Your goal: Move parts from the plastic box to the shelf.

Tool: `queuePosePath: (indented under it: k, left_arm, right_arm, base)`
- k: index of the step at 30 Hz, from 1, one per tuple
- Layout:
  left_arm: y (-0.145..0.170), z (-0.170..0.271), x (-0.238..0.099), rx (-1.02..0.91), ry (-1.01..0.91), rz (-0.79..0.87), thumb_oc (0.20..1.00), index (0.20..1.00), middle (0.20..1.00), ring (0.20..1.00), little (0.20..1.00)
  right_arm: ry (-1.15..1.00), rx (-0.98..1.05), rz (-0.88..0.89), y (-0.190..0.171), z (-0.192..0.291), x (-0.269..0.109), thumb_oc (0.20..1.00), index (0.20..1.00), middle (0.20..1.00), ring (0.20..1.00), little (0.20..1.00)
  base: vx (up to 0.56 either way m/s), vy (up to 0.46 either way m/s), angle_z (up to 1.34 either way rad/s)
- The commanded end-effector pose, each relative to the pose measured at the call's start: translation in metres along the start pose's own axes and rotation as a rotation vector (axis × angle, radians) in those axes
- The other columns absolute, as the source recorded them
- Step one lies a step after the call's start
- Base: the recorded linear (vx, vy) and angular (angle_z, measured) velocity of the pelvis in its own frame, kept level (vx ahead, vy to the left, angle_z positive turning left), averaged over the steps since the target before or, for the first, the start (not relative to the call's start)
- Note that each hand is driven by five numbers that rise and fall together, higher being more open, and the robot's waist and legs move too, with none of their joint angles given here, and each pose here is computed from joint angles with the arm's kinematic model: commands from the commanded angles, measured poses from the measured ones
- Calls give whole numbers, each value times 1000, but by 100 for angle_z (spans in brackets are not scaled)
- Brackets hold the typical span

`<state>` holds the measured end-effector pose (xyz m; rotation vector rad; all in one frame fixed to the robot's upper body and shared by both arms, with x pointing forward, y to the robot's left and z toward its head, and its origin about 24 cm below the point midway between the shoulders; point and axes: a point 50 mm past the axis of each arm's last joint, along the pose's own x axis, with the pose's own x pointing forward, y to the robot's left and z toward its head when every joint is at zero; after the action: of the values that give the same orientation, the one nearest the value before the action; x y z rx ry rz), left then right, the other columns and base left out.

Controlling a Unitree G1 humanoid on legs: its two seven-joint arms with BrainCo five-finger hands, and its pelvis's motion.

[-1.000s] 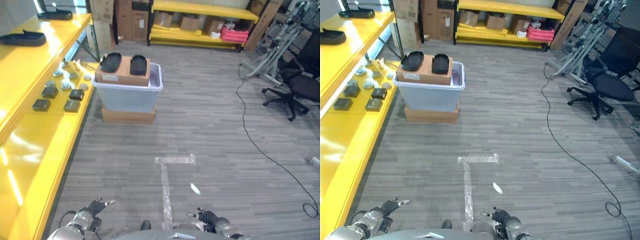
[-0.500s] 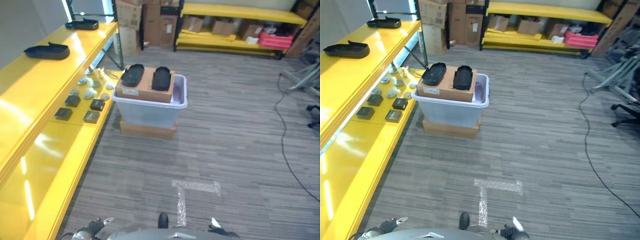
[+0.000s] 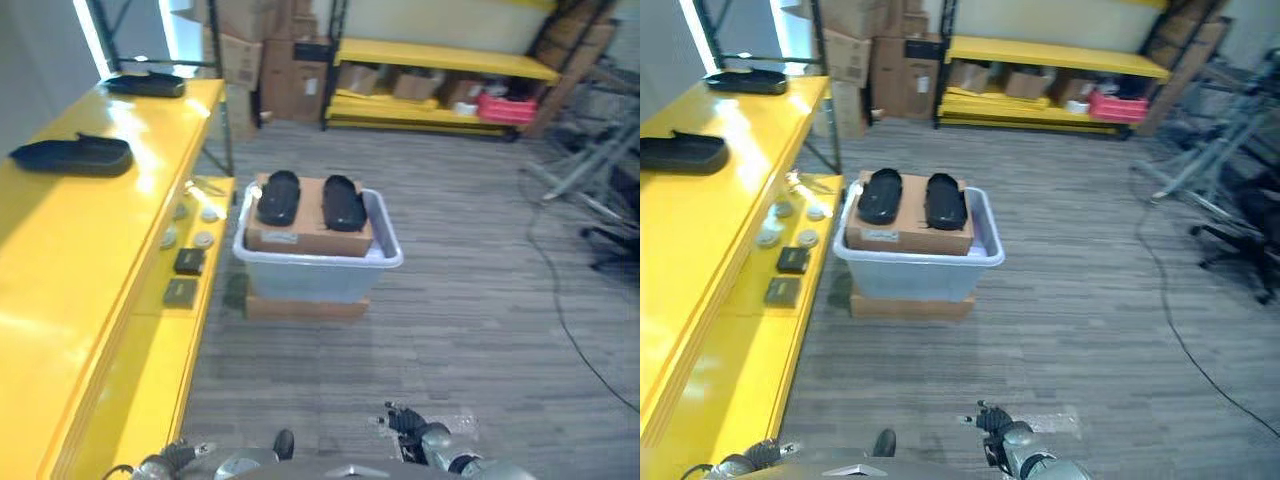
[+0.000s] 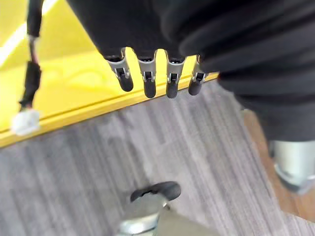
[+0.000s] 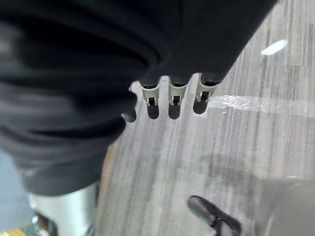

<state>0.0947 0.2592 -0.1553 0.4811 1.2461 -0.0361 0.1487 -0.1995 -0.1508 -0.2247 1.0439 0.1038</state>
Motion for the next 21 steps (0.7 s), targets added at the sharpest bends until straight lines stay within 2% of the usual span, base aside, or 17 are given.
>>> queuePosePath:
  k: [1, 8, 16, 21]
  left_arm:
    - [2, 19, 2, -82, -50, 40, 1000, 1000, 1000, 1000, 1000]
    - [-3, 37, 3, -93, -113, 26, 1000, 1000, 1000, 1000, 1000]
    - [-39, 38, 1, -76, -108, -83, 1000, 1000, 1000, 1000, 1000]
    - [-41, 35, 1, -78, -102, -86, 1000, 1000, 1000, 1000, 1000]
  right_arm:
    - [-21, 18, -95, -33, 5, -3, 1000, 1000, 1000, 1000, 1000]
    - [22, 46, -136, -41, -6, -6, 1000, 1000, 1000, 1000, 1000]
    - [98, 25, -160, -49, -31, -13, 1000, 1000, 1000, 1000, 1000]
    - [124, 31, -213, -67, -38, -19, 1000, 1000, 1000, 1000, 1000]
  base:
    - [227, -123, -18]
    - [239, -246, -11]
    - [186, -411, 33]
    - [196, -275, 28]
